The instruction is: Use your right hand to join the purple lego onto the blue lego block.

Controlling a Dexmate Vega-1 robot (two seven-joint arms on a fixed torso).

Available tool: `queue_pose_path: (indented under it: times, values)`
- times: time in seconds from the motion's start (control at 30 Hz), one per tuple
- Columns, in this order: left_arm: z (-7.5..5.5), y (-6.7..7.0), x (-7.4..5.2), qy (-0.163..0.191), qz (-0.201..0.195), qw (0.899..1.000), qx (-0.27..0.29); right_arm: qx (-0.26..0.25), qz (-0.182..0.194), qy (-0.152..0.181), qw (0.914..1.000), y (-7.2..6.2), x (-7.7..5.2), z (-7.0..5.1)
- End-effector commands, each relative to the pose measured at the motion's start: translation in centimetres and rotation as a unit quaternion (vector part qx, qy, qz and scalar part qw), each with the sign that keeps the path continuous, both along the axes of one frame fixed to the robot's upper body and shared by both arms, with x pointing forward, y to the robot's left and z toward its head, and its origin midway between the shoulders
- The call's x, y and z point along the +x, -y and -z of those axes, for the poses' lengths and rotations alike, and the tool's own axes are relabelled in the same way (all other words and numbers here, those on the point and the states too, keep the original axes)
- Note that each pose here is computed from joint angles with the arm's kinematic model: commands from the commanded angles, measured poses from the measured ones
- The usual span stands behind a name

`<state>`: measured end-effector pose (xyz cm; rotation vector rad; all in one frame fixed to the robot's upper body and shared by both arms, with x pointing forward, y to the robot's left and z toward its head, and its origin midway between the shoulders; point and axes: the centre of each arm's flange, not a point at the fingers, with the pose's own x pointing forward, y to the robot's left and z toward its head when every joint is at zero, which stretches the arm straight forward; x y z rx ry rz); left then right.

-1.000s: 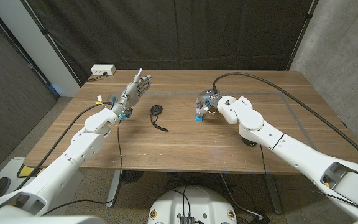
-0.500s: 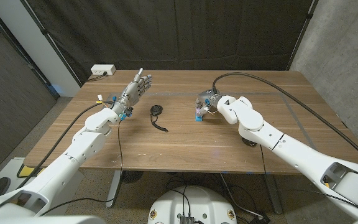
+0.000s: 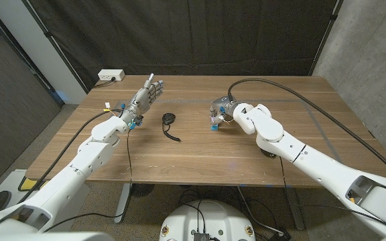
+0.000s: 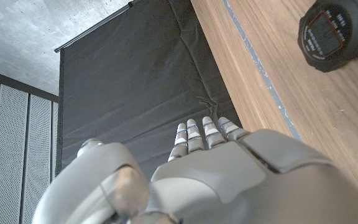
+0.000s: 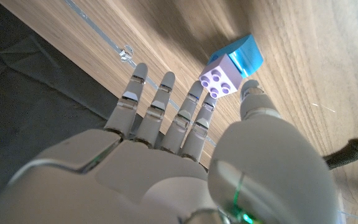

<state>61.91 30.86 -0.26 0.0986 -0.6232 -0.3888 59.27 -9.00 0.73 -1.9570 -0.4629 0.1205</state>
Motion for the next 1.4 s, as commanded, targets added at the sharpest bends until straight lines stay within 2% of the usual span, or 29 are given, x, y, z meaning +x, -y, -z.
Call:
queue_pose_path:
  times: [0.03, 0.37, 0.57, 1.03, 1.4]
  values:
    - [0.2, -0.4, 0.0, 0.0, 0.0, 1.0, -0.003, 0.003, 0.0, 0.007, 1.0, -0.5, -0.3, -0.3]
    - [0.2, -0.8, 0.1, -0.003, 0.001, 1.0, 0.0, 0.035, -0.002, 0.016, 0.9993, -0.4, -0.7, -0.8]
    - [-0.1, -0.6, 0.3, -0.002, 0.006, 1.0, 0.002, 0.066, -0.006, 0.027, 0.9974, 0.2, -1.7, -0.7]
    - [-0.8, -0.1, 0.0, 0.002, 0.007, 1.0, 0.011, 0.144, -0.045, 0.062, 0.9866, 2.9, -4.6, 1.7]
    - [-1.3, 0.4, -0.5, 0.004, 0.003, 1.0, 0.018, 0.177, -0.055, 0.075, 0.9799, 4.2, -5.4, 3.6]
